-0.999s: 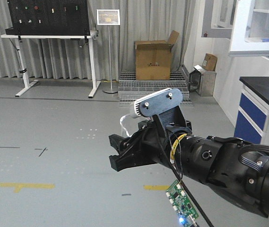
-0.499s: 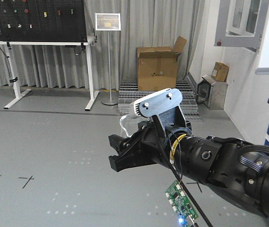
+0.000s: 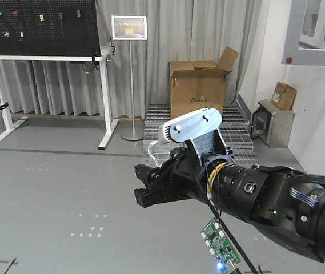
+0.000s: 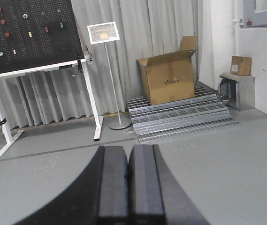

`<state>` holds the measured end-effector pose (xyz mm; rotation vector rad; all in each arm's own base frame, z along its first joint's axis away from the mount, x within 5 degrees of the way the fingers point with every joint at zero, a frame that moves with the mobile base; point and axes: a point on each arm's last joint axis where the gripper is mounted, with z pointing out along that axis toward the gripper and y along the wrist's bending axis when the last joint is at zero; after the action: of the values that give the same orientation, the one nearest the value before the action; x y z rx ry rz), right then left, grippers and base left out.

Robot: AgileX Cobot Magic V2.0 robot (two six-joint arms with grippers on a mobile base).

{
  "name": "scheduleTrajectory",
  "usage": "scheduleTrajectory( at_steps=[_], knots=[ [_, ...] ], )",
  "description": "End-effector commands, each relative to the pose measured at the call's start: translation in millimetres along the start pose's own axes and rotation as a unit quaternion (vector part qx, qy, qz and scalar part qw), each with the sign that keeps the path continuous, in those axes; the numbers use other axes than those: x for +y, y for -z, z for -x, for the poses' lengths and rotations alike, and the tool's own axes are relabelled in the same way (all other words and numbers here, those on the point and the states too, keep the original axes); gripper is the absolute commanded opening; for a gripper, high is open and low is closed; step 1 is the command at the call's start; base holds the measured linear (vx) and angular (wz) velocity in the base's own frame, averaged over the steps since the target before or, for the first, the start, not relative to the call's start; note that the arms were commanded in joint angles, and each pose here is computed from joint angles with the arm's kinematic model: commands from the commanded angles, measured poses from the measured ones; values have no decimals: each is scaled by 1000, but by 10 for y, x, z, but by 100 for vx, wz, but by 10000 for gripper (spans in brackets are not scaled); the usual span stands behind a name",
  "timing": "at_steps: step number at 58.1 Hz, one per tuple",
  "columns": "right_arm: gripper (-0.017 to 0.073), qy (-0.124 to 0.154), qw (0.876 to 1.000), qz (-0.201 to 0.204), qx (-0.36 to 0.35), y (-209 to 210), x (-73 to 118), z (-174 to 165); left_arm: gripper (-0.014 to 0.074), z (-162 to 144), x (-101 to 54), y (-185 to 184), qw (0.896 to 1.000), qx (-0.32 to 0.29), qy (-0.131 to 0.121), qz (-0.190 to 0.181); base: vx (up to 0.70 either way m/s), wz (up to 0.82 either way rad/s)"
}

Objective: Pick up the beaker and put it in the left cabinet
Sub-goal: 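Hold the beaker in the right gripper while the base drives to the cabinet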

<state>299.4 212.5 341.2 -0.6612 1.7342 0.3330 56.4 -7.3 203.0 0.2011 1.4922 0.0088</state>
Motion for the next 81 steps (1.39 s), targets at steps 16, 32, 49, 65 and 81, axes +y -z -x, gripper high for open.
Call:
scheduleTrajectory(
  at_steps=[16,32,49,65,81],
  knots=[
    [-1,4,998,11,-67,156,-12,296,1,26,0,13,999,-39,3,3,71,-1],
    [-1,4,998,8,-63,155,-16,289,1,26,0,13,999,-39,3,3,69,-3],
    [-1,4,998,9,-64,155,-16,290,1,26,0,13,999,-39,3,3,66,-6],
    [-1,4,998,9,-64,155,-16,290,1,26,0,13,999,-39,3,3,62,-2],
    [-1,4,998,7,-61,155,-19,284,1,26,0,13,999,-39,3,3,60,1]
  ],
)
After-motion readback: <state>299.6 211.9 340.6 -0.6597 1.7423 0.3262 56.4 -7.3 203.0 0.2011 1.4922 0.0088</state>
